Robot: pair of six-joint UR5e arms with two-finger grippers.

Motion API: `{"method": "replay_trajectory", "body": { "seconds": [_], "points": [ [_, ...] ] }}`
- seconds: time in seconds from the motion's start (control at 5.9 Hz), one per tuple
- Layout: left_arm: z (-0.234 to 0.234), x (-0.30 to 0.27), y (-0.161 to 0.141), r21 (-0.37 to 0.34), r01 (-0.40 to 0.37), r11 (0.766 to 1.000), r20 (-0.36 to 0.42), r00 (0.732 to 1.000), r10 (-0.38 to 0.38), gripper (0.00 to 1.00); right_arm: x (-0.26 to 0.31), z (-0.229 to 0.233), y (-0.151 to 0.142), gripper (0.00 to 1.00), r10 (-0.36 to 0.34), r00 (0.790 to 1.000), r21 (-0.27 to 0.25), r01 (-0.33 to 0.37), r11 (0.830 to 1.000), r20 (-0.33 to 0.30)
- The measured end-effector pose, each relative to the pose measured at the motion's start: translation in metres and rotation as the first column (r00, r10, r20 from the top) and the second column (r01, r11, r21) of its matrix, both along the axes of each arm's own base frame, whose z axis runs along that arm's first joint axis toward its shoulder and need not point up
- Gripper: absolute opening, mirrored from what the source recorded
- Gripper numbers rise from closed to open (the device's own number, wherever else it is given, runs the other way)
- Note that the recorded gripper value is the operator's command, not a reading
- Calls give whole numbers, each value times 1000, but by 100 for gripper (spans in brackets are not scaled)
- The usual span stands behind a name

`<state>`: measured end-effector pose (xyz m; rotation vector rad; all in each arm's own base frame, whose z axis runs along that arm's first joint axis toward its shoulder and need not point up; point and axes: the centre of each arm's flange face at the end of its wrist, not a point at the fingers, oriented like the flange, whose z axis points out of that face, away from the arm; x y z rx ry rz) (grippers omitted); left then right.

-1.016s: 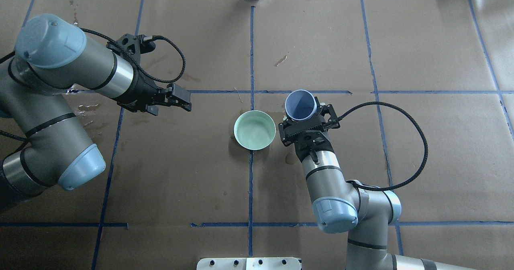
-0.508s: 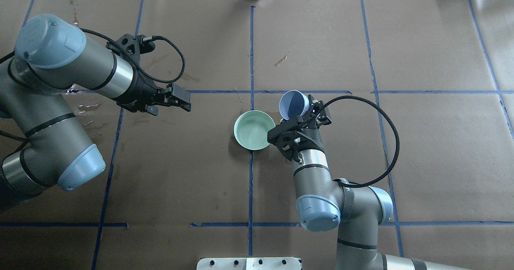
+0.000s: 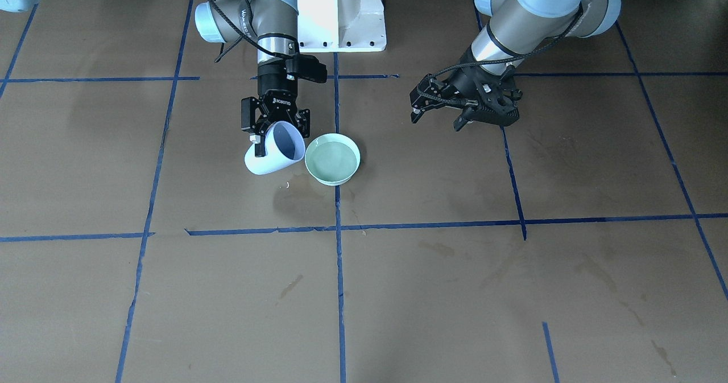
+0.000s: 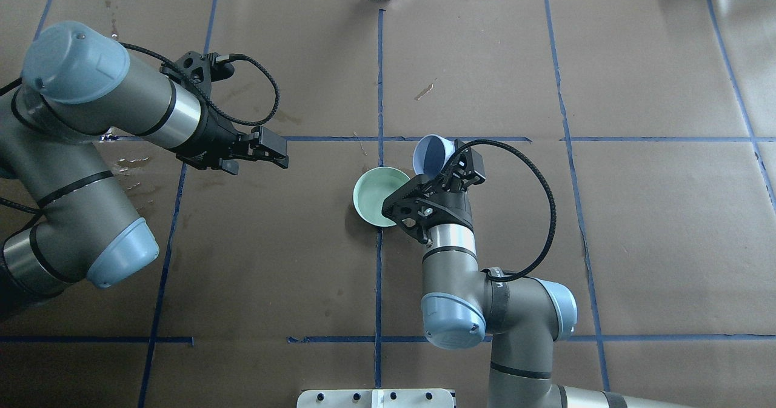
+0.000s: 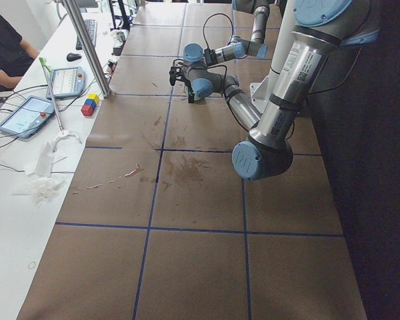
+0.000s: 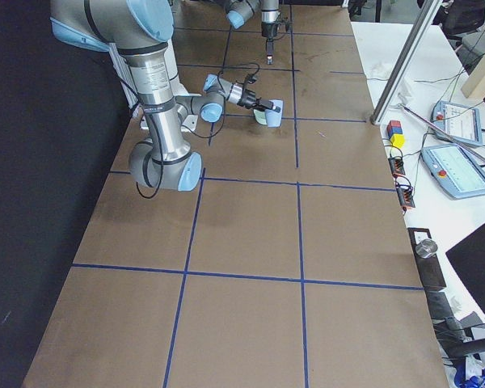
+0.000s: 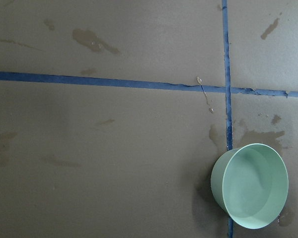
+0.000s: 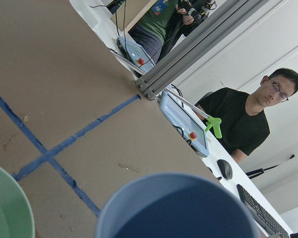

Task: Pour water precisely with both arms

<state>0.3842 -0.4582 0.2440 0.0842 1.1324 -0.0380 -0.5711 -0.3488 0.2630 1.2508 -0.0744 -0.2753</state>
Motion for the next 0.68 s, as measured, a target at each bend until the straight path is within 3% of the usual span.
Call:
{"method": "replay_trajectory", "body": {
  "seconds": [0.34,0.68],
  "points": [
    [1,0,0,-1,0,1000,1,1000,0,100,-5,-9,1,27,-19,992,-1,20,1000,-122],
    [2,-1,1,-2,0,1000,2,1000,0,100,-8,-9,4,25,-44,967,11,48,999,-250]
  ]
}}
